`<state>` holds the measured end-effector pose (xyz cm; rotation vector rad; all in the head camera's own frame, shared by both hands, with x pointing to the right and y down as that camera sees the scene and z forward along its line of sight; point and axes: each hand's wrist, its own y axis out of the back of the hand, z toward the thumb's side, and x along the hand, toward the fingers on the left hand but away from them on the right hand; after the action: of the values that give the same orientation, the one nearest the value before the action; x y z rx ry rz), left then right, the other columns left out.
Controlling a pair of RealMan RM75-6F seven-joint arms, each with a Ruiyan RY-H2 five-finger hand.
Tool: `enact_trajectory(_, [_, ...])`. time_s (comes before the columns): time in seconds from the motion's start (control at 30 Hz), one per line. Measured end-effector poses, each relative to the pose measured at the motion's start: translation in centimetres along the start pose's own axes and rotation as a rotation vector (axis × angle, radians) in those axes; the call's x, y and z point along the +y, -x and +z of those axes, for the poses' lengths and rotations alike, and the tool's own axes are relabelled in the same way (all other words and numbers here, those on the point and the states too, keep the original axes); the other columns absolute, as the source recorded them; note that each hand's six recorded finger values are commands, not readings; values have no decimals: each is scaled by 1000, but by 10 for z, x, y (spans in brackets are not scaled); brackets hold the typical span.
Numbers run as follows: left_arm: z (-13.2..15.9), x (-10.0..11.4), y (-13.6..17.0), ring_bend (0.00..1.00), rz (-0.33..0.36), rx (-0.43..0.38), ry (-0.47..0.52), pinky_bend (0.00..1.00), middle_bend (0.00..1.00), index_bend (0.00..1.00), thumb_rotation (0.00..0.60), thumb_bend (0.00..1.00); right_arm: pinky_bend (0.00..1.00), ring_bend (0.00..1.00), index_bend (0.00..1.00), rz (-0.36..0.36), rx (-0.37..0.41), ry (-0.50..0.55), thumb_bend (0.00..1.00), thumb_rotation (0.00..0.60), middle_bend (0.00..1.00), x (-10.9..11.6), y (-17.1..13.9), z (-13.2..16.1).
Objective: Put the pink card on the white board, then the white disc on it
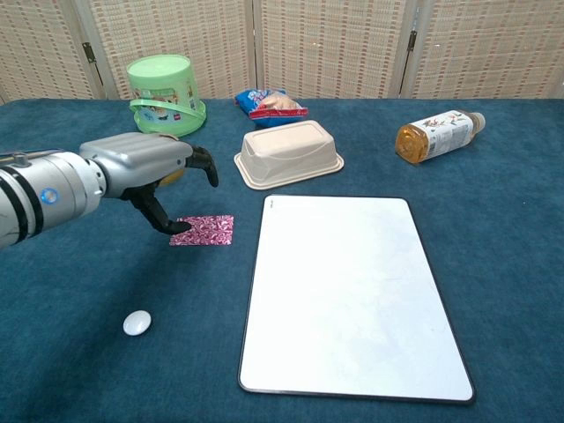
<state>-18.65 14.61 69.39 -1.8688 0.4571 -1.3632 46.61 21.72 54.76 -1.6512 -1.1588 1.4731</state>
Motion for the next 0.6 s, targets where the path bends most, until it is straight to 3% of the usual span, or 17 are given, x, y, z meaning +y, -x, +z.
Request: enact_trajectory(0.6, [4, -21, -22, 83, -92, 63, -14, 0, 118, 256, 600, 358, 36, 64, 76, 4, -12, 6, 153, 600, 65, -2, 0, -6])
